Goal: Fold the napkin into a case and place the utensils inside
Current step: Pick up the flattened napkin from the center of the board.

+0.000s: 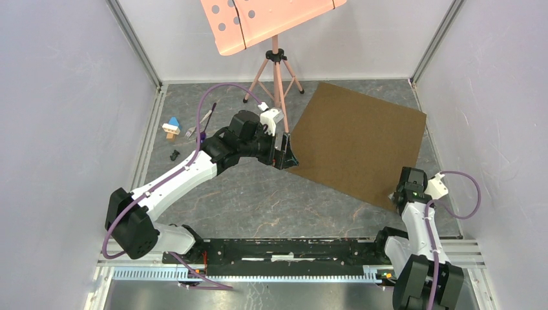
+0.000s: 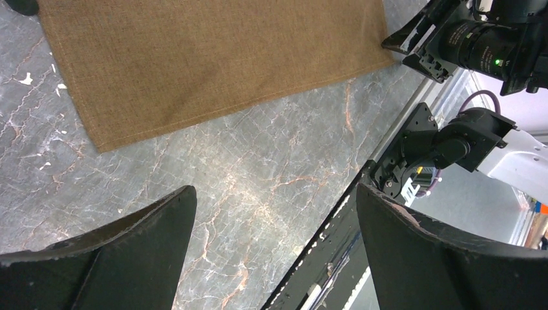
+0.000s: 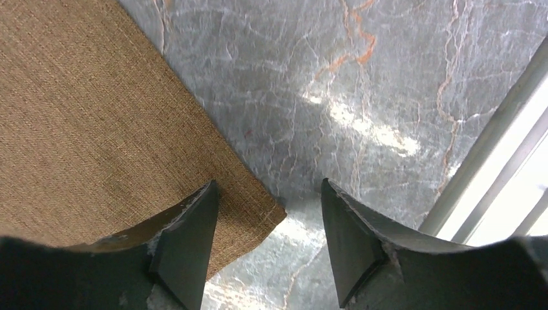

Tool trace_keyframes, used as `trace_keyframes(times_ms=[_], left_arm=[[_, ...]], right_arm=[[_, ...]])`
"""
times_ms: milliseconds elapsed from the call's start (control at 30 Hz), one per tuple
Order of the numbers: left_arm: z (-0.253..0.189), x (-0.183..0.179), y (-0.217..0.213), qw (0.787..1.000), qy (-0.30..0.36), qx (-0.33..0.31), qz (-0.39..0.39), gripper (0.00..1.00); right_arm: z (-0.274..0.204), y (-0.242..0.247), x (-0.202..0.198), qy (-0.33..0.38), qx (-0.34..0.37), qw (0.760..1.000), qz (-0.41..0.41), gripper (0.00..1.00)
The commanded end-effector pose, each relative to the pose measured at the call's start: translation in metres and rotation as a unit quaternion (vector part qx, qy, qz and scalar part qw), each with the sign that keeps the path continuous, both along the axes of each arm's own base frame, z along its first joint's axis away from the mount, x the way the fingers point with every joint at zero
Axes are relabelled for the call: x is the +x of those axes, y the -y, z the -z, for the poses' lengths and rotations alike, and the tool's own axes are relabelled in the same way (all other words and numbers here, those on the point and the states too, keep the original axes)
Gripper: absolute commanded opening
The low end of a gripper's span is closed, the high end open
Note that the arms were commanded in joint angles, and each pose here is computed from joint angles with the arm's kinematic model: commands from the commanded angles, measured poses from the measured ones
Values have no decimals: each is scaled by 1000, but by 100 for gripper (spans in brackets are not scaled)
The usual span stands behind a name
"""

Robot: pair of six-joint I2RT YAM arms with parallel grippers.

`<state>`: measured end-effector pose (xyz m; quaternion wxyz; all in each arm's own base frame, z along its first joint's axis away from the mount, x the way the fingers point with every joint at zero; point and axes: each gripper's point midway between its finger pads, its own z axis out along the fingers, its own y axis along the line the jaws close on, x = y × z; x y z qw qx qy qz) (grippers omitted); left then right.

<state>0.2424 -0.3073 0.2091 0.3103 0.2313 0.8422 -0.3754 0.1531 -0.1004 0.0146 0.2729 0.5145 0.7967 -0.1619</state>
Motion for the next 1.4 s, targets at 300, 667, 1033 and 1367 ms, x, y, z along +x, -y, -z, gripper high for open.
trace_keyframes(times_ms=[300, 667, 1033, 1367], left_arm=[[-27, 5, 10, 998, 41, -37, 29, 99], [-25, 5, 11, 998, 37, -39, 34, 99], [-20, 5, 8, 998, 31, -37, 32, 99], [9, 13, 5, 999, -31, -6, -14, 100]], right_arm=[[-22, -18, -1, -37, 25, 999, 6, 66], [-5, -26, 5, -39, 39, 998, 12, 61], [20, -16, -14, -65, 5, 998, 26, 40], [2, -11, -5, -36, -16, 999, -4, 0]])
